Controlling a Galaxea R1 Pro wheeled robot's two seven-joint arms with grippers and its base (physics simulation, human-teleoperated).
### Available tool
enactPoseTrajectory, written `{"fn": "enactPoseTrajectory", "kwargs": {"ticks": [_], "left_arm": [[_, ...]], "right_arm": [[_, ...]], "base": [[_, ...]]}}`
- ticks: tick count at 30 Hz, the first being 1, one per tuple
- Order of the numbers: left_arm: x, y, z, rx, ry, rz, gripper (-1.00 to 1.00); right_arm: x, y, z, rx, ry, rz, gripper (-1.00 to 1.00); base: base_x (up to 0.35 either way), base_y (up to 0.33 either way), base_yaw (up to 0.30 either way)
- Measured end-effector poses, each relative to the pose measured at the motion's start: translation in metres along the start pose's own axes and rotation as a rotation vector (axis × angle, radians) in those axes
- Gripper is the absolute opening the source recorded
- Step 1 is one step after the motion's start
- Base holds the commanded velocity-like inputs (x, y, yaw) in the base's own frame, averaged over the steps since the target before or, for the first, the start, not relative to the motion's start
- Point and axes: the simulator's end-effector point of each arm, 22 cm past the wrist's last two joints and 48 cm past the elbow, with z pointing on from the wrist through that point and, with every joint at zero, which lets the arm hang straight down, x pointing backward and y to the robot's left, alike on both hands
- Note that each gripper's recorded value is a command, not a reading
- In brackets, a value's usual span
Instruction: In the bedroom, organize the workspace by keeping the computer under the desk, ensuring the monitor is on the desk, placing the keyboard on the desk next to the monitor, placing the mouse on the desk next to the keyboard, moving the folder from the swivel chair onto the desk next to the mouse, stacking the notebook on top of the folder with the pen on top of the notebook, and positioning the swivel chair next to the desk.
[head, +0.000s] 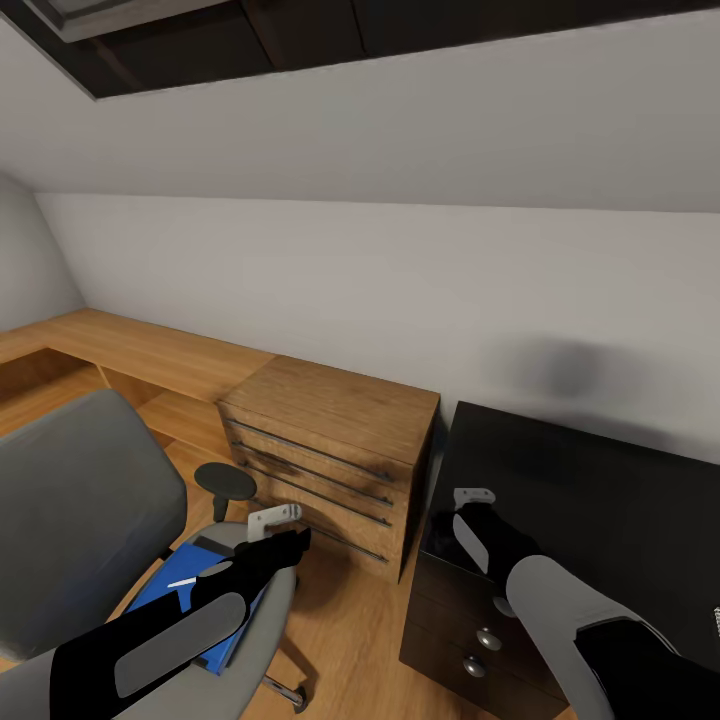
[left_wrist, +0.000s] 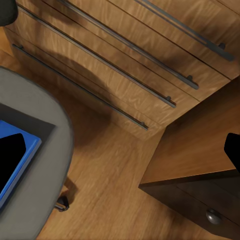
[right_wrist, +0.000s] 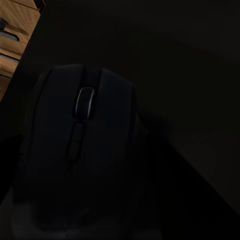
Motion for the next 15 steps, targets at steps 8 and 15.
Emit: {"fn": "enactPoseTrajectory", "kwargs": {"ticks": [8, 15], "left_arm": [[0.0012, 0.0041, 0.0021, -0.011, 0.002, 0.002, 1.0], [-0.0007, 0.0096, 0.0018, -0.028, 0.007, 0.002, 1.0]], "right_arm": [[0.0, 0.0, 0.0001, -0.001, -0.001, 0.0, -1.0], [-0.0001, -0.0028, -0.0035, 0.001, 0.005, 0.016, -1.0]], "base": [[0.0, 0.0, 0.0], [0.0, 0.0, 0.0]]}}
